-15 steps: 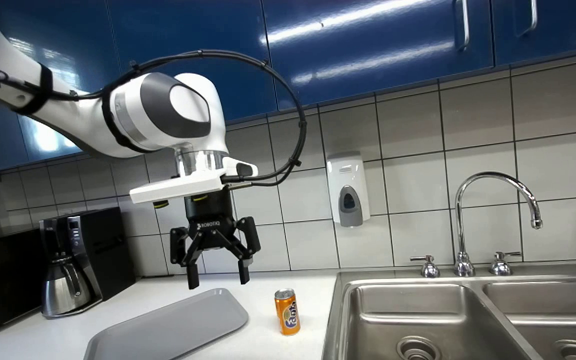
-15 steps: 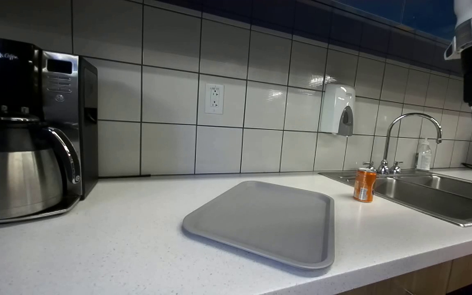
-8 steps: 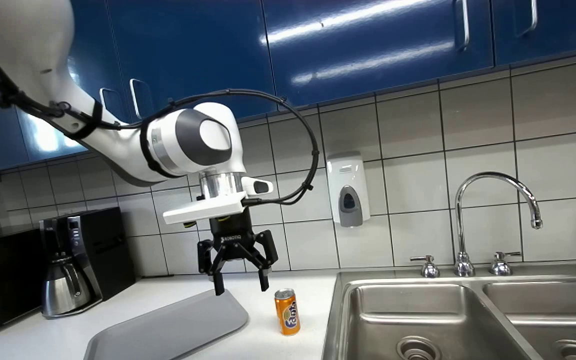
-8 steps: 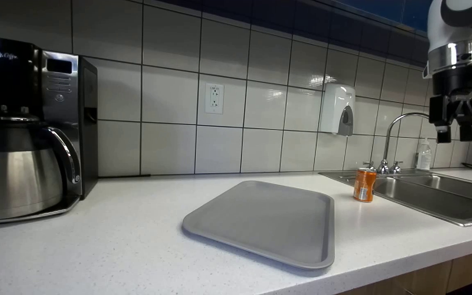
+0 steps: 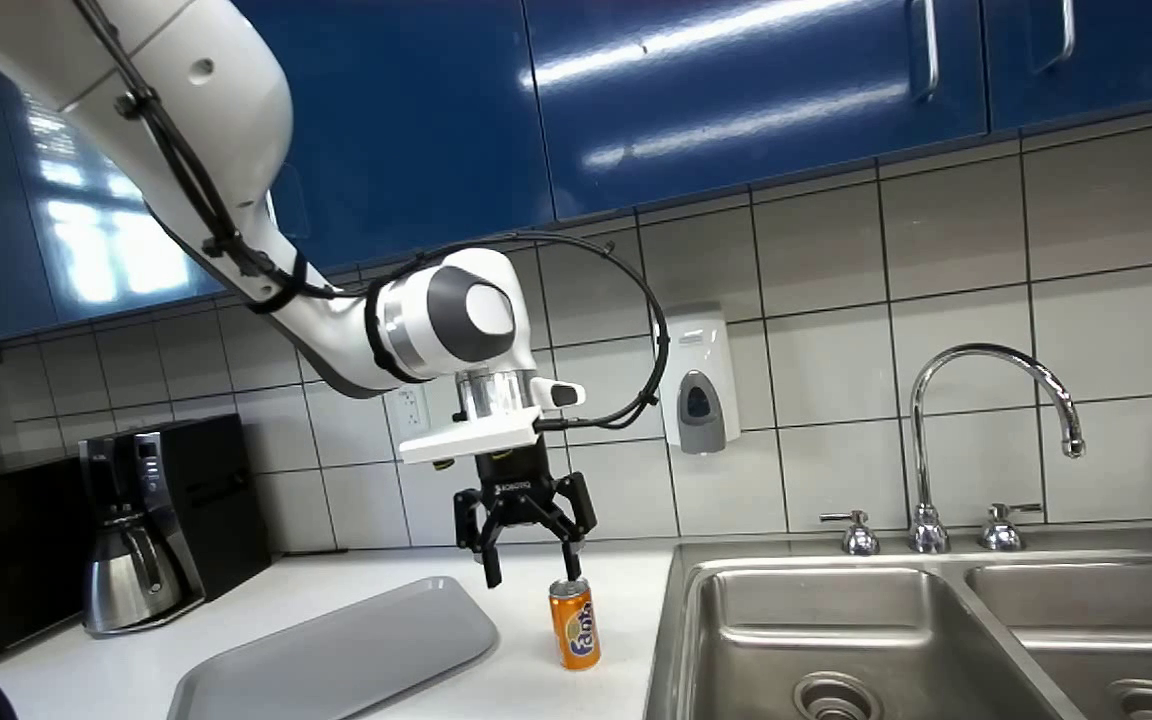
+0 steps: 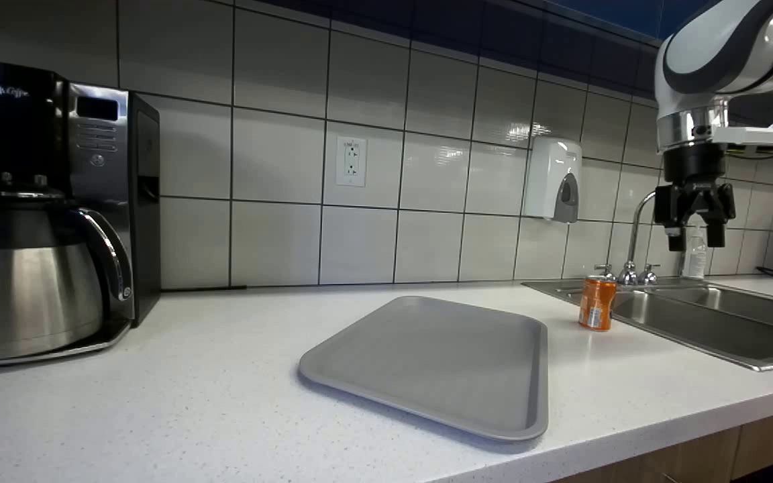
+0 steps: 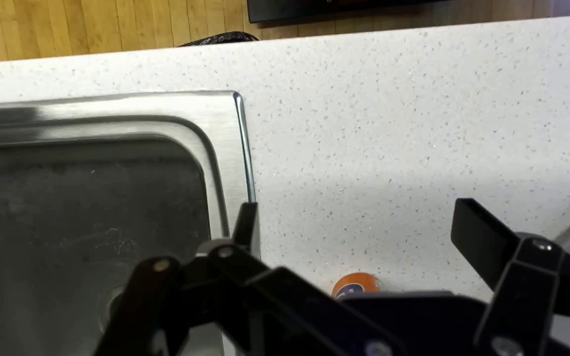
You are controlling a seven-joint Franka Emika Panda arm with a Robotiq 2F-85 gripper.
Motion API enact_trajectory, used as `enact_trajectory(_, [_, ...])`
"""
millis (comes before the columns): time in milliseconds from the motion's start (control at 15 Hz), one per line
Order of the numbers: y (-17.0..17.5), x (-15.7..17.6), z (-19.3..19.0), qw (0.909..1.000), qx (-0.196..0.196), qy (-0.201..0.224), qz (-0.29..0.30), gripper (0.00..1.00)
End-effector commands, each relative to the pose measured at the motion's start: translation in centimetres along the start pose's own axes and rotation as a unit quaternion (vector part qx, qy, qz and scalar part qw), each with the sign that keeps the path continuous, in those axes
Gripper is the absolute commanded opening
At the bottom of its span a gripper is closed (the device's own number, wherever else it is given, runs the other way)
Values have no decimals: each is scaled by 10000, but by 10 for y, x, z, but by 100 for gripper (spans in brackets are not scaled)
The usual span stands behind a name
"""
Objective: Put the can on the tray
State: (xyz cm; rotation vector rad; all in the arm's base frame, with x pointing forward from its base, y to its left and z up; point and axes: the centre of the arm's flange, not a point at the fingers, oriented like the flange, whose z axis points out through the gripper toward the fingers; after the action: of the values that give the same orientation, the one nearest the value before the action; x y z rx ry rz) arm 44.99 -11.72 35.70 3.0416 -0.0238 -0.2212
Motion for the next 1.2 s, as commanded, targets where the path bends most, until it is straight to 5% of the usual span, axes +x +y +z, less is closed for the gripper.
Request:
enact_trajectory(0, [8, 46, 11, 9996, 34, -128, 264, 100])
enact_trajectory(600, [5, 108, 42, 9980, -54, -379, 494, 100])
enact_trajectory(1133, [-3, 127, 53, 9975, -86, -513, 468, 100])
